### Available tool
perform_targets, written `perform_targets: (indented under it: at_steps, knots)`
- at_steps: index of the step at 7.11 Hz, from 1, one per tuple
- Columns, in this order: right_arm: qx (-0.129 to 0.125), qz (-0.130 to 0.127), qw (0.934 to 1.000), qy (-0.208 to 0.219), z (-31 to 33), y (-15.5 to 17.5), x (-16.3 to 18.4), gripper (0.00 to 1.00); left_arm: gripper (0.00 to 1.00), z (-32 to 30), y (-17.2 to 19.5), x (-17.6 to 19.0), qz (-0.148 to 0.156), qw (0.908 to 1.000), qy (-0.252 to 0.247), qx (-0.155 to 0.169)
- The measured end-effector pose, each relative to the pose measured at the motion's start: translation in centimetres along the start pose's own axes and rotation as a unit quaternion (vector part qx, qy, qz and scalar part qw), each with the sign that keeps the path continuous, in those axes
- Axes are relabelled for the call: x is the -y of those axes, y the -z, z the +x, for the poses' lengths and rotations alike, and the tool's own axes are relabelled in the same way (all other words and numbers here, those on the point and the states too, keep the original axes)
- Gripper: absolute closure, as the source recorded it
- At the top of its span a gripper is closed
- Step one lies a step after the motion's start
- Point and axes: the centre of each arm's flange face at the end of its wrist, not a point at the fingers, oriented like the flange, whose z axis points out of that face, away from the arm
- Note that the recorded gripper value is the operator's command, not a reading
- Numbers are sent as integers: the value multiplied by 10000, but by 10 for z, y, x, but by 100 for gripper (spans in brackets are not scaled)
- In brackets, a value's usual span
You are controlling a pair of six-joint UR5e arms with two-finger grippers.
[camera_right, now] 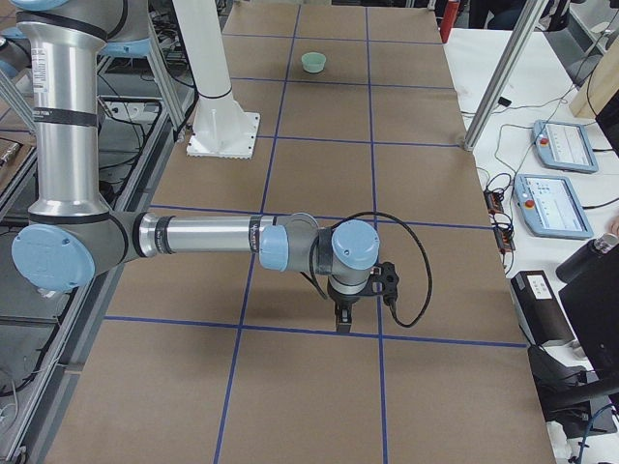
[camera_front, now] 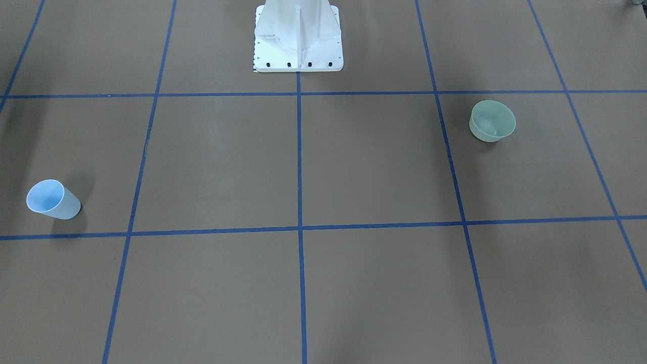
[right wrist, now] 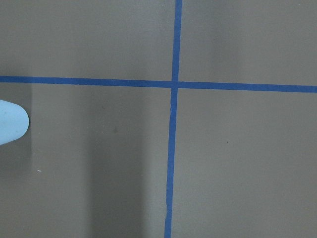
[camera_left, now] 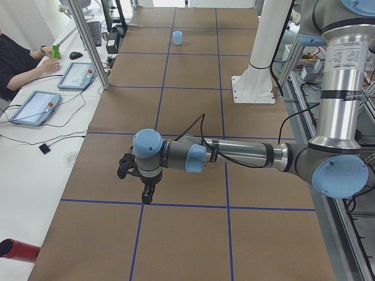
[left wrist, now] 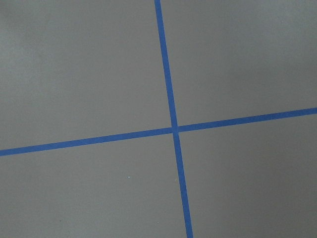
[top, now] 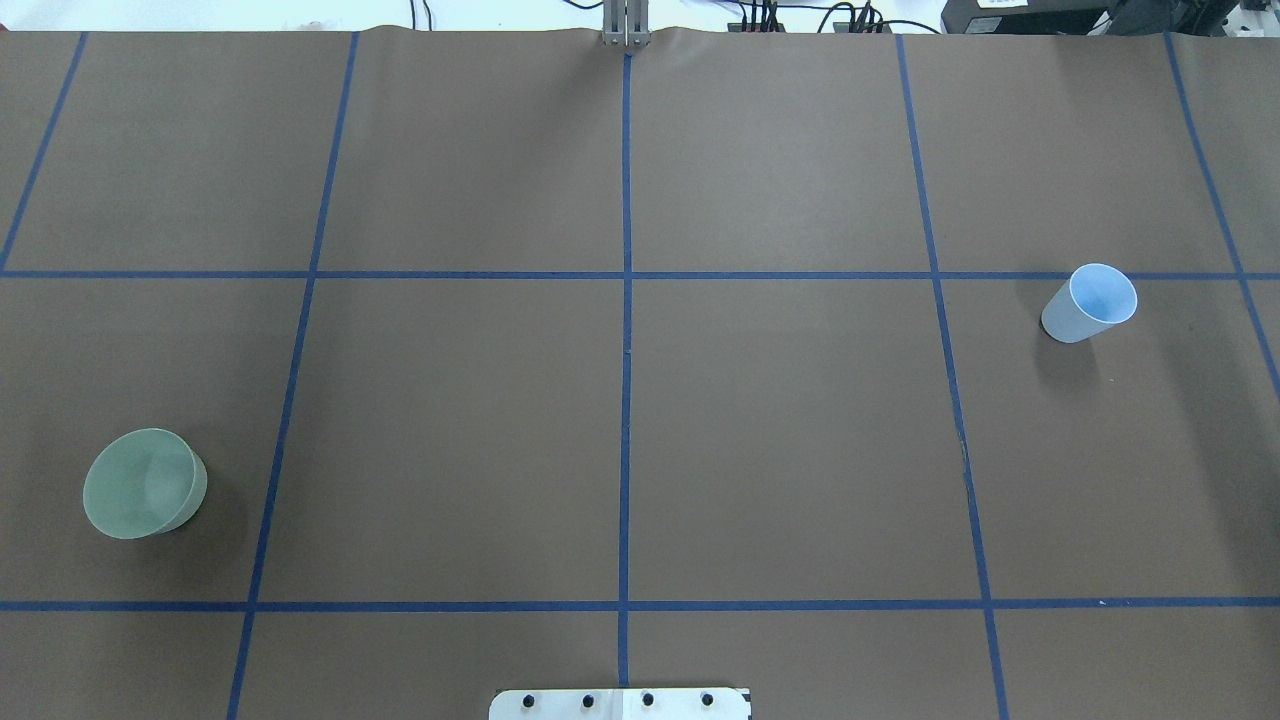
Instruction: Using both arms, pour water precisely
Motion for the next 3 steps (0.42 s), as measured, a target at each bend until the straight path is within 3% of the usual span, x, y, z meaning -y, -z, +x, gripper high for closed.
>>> perform_targets:
  at_steps: [3]
  knots:
    - [-1,8,10000,3,-1,1,1,0,0,0,0,0,-4,10000,9,0]
